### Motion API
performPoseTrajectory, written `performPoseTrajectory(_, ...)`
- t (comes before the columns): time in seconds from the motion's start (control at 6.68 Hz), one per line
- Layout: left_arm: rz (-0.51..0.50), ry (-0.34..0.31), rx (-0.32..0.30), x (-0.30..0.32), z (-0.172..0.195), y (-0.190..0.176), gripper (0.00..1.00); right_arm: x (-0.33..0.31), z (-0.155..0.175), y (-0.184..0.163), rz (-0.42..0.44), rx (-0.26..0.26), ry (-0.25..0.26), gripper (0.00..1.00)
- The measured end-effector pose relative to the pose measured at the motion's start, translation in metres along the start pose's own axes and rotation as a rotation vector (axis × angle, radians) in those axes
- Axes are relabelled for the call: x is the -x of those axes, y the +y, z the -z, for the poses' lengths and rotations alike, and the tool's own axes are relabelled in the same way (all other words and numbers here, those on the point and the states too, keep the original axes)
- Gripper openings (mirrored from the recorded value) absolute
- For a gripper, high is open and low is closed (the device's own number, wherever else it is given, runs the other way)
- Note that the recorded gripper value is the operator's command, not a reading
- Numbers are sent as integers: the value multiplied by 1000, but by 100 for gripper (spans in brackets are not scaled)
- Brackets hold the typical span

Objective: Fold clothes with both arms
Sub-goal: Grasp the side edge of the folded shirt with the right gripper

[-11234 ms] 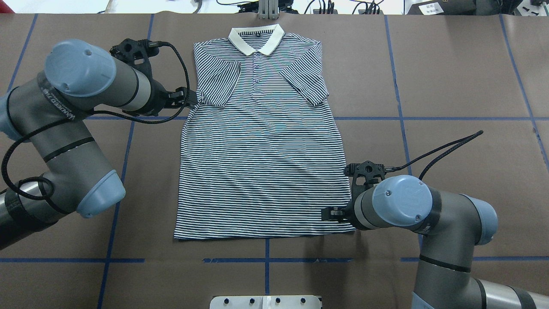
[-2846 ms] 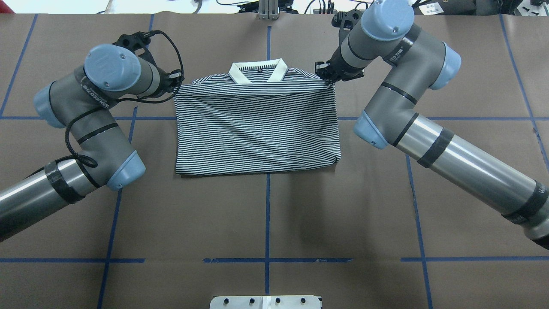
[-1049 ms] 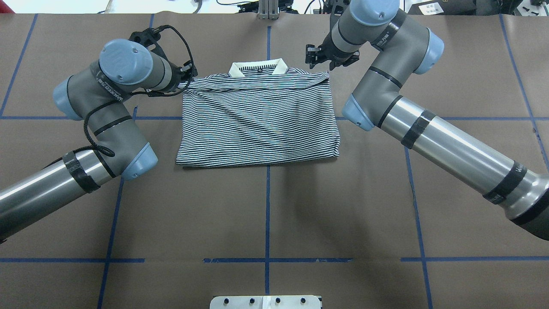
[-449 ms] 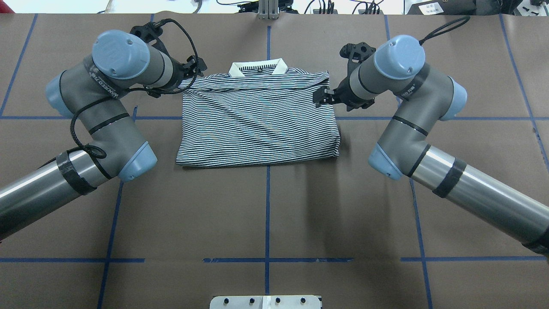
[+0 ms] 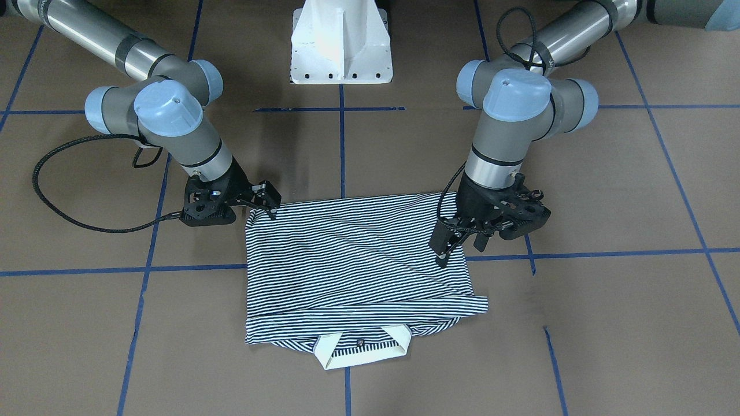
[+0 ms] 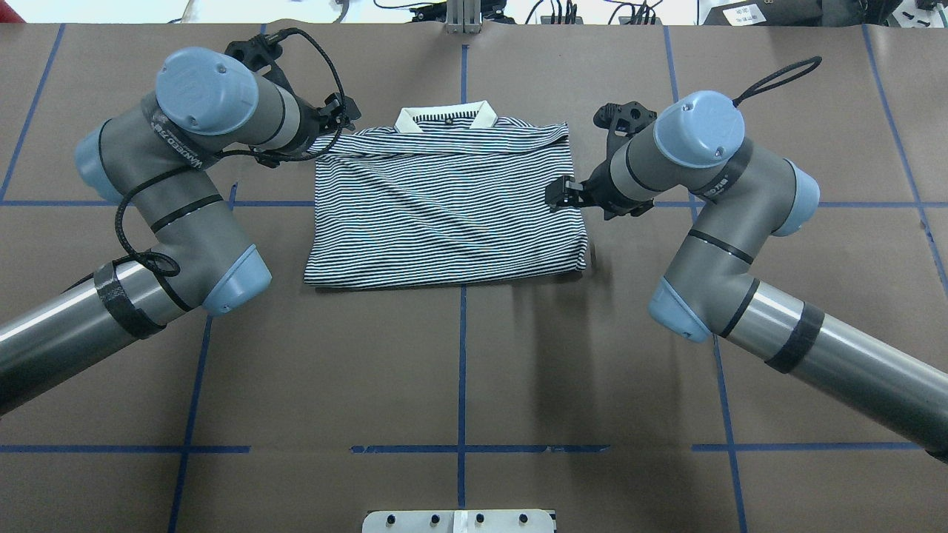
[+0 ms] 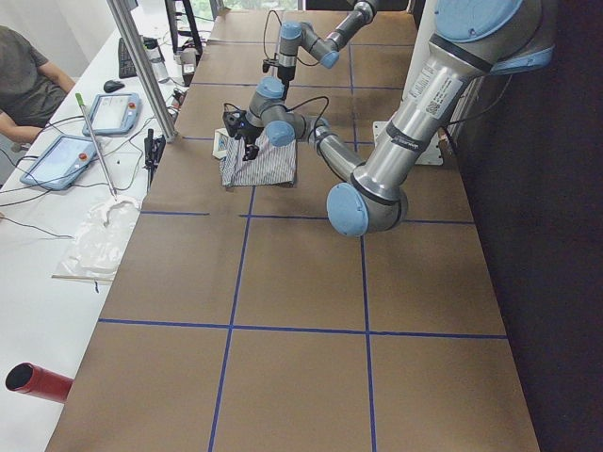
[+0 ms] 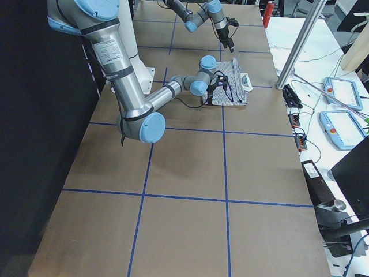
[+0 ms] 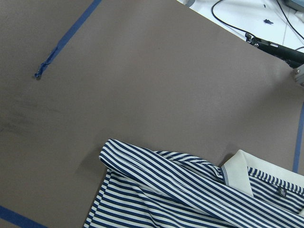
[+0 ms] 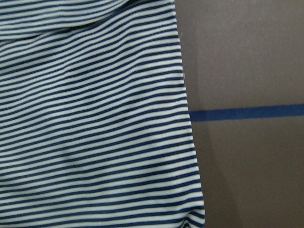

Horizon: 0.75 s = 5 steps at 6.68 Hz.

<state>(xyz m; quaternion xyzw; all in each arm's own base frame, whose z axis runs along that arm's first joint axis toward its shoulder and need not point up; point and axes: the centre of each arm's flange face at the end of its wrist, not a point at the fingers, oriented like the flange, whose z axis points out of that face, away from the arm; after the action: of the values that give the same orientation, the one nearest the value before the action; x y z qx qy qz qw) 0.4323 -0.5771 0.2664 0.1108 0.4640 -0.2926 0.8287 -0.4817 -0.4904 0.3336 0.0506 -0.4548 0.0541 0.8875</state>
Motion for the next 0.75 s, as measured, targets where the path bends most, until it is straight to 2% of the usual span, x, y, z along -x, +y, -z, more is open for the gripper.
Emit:
performPoseTrajectory(0.15, 1, 2, 0, -1, 1, 0, 100, 1, -9, 10, 4, 12, 16, 83)
performPoseTrajectory(0.3, 2, 6, 1, -2, 3, 1, 100, 1, -14, 13, 5, 16, 24, 48)
performPoseTrajectory(0.45, 2, 11, 2, -4, 4, 1, 100, 1, -16, 14, 7, 18, 28, 19)
performPoseTrajectory(0.6, 1, 12, 3, -4, 5, 2, 100, 0, -16, 12, 11, 18, 31, 0)
performPoseTrajectory(0.75, 1, 13, 3, -4, 5, 2, 100, -2, -15, 10, 14, 15, 32, 0)
